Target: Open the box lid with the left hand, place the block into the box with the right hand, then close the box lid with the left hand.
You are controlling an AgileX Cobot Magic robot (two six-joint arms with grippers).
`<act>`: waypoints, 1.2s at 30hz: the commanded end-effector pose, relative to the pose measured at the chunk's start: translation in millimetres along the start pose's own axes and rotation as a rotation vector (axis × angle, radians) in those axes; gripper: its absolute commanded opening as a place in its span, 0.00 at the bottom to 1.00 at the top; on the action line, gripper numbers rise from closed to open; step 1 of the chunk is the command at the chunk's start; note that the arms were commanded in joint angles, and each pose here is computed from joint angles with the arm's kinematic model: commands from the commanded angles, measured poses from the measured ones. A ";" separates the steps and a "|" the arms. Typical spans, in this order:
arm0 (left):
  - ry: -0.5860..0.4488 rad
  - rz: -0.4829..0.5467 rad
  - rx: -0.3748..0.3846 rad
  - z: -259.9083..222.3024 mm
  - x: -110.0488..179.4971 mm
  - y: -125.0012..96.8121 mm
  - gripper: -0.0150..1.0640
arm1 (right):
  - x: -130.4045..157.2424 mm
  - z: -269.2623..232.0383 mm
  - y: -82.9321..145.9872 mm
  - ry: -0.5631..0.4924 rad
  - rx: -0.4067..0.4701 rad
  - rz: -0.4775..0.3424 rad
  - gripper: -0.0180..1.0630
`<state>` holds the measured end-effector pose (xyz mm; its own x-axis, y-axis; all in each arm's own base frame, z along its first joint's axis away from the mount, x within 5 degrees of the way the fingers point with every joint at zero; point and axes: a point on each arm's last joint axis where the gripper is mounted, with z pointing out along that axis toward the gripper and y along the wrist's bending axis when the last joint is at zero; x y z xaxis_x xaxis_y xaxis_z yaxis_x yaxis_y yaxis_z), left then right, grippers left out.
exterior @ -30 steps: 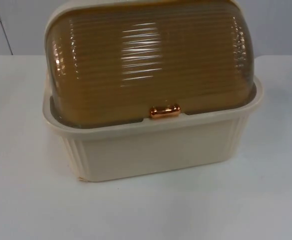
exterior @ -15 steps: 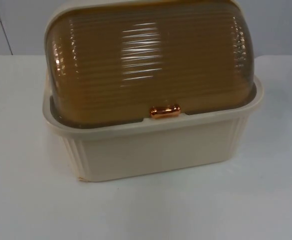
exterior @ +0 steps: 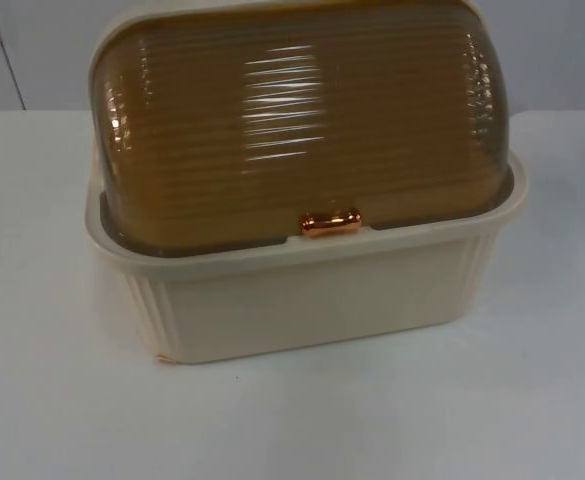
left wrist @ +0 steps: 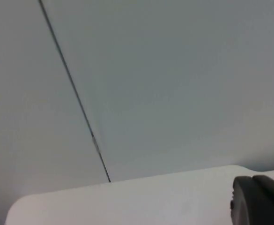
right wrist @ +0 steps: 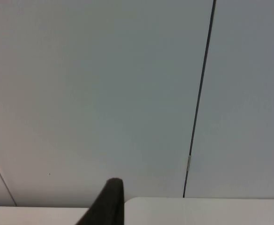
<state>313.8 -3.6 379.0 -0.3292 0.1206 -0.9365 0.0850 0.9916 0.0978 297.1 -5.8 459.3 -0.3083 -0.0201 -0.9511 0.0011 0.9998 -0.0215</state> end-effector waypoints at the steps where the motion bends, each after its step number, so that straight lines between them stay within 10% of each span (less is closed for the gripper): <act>1: 0.005 -0.069 -0.014 0.7 -3.8 0.8 0.01 | -2.8 -2.1 0.4 -0.019 -0.001 0.001 0.94; 8: 0.004 -0.075 -0.016 0.6 -3.9 1.4 0.03 | -2.1 -2.1 0.5 -0.011 -0.001 0.001 0.94; 13: 0.009 -0.080 -0.015 0.6 -3.4 1.3 0.30 | -2.0 -2.1 0.5 -0.010 -0.001 0.001 0.94; 17: 0.006 -0.057 -0.006 0.8 -4.1 -3.0 0.98 | -2.1 -2.1 0.6 -0.011 -0.002 0.003 0.94; 36: -0.080 -0.052 0.004 -18.2 -18.3 -8.2 0.98 | -3.0 -4.6 0.6 -0.015 -0.002 0.004 0.94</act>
<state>306.8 -11.7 391.6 -0.3015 0.0854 -0.9496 0.0766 0.9949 0.0652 297.1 -5.7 459.3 -0.3082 -0.0168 -0.9512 0.0011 0.9998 -0.0180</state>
